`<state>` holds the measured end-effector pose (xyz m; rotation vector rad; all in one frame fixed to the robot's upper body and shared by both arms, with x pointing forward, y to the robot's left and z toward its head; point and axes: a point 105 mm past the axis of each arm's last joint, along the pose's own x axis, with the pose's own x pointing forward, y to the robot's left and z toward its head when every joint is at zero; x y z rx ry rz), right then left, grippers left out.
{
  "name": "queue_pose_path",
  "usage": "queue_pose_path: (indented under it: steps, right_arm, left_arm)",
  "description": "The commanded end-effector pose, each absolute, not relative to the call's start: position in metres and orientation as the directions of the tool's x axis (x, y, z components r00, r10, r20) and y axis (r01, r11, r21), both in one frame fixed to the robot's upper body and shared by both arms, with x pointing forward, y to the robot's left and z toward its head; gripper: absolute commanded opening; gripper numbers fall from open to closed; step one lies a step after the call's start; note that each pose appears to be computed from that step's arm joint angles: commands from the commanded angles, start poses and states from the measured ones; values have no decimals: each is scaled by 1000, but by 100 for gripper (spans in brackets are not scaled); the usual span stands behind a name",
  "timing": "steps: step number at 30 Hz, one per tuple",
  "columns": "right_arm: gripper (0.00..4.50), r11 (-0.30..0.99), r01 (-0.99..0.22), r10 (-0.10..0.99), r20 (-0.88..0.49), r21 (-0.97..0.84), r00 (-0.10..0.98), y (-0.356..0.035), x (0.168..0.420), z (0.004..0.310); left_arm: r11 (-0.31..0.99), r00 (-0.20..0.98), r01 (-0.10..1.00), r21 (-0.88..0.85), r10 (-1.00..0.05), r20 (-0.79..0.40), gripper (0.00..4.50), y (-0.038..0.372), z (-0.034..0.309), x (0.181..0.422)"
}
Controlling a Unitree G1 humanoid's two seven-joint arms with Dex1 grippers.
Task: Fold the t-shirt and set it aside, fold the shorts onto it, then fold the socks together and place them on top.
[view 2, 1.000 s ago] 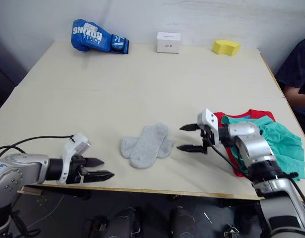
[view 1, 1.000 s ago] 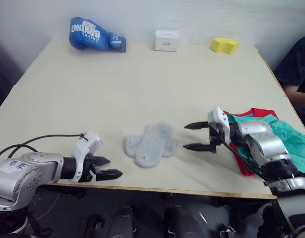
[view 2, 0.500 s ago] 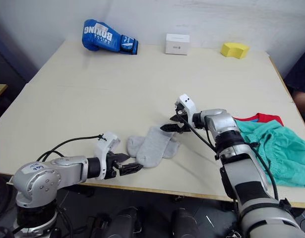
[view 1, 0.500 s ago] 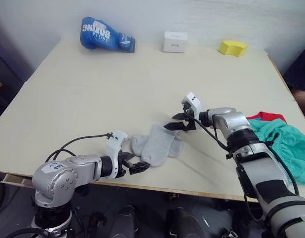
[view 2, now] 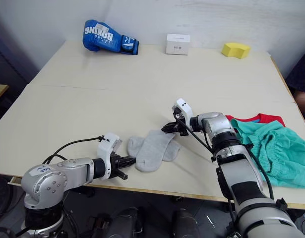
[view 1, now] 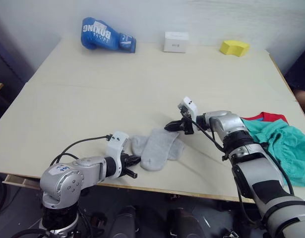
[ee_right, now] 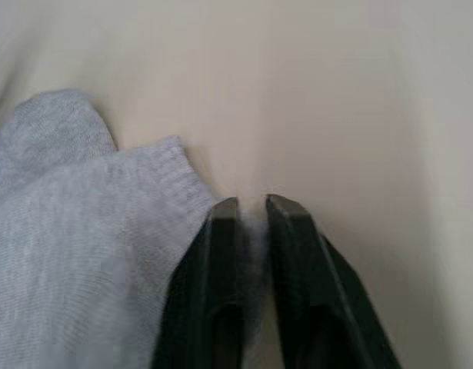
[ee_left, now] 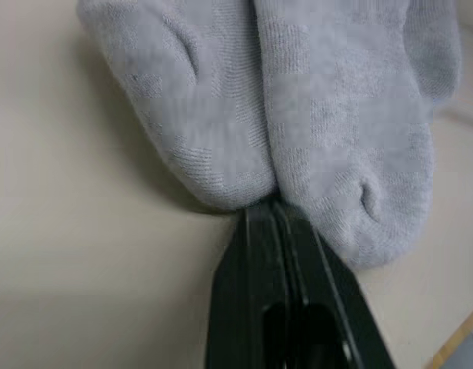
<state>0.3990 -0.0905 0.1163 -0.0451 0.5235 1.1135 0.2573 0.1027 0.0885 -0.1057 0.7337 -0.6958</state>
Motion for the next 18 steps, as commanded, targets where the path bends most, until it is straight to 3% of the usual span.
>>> queue_pose_path:
  steps: [1, 12, 18]
  right_arm:
    - [2, 434, -883, 873, -326, 180, 363, -89, 403, 138]
    - [2, 422, -896, 904, -142, 141, 404, -103, 399, 178]
    - [2, 451, -878, 890, -153, 158, 430, -111, 392, 169]
  left_arm:
    - [747, 412, 550, -374, -632, -656, 0, 97, 66, 240]
    - [686, 502, 583, -435, -726, -471, 0, 124, 113, 252]
    - [665, 489, 604, -440, -745, -455, 0, 124, 117, 252]
